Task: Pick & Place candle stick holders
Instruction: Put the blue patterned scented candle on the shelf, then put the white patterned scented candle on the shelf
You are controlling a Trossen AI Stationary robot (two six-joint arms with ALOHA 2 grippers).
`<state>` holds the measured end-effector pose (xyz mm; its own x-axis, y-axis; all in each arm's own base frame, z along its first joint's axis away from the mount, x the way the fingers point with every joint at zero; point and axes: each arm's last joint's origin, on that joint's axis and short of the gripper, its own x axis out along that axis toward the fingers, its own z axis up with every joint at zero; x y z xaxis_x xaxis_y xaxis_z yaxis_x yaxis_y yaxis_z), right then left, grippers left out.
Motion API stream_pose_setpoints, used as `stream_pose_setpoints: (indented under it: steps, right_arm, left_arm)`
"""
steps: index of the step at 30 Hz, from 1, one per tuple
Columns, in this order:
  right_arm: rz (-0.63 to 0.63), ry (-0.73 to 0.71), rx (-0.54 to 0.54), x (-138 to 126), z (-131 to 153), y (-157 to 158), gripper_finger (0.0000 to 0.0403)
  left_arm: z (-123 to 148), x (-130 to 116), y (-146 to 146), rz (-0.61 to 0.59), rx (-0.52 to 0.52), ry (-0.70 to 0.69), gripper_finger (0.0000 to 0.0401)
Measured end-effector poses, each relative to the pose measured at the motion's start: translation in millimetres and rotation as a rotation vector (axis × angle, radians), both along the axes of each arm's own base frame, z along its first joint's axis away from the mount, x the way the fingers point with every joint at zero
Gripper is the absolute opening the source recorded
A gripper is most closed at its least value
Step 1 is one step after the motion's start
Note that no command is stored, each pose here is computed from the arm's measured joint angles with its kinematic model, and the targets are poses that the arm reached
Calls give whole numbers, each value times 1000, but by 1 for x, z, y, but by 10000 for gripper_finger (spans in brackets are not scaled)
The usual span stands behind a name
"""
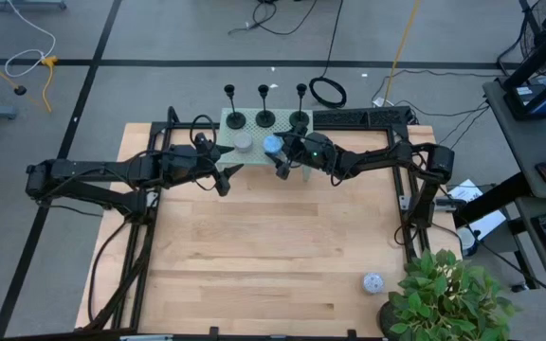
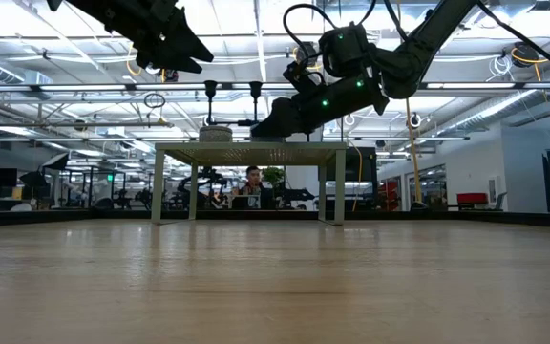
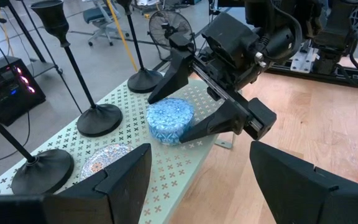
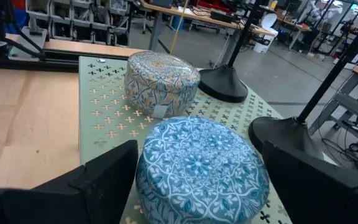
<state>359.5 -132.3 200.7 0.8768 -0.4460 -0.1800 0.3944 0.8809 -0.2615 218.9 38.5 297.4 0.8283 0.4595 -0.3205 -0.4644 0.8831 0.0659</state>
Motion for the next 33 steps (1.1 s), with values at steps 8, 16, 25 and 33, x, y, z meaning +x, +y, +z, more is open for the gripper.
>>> stream_pose_setpoints:
  steps: [8,16,25,33]
  right_arm:
    - [-6,-5,5,0,0,-1,349]
    - [4,-47,-27,-7,23,5,349]
    - [90,85,98,-40,69,52,339]
    - [431,477,456,-79,59,112,339]
  left_arm:
    - [0,0,0,0,0,0,273]
    - [0,0,0,0,-1,6,273]
    - [-2,-1,0,-2,1,23,273]
    - [-2,0,-1,-25,7,28,273]
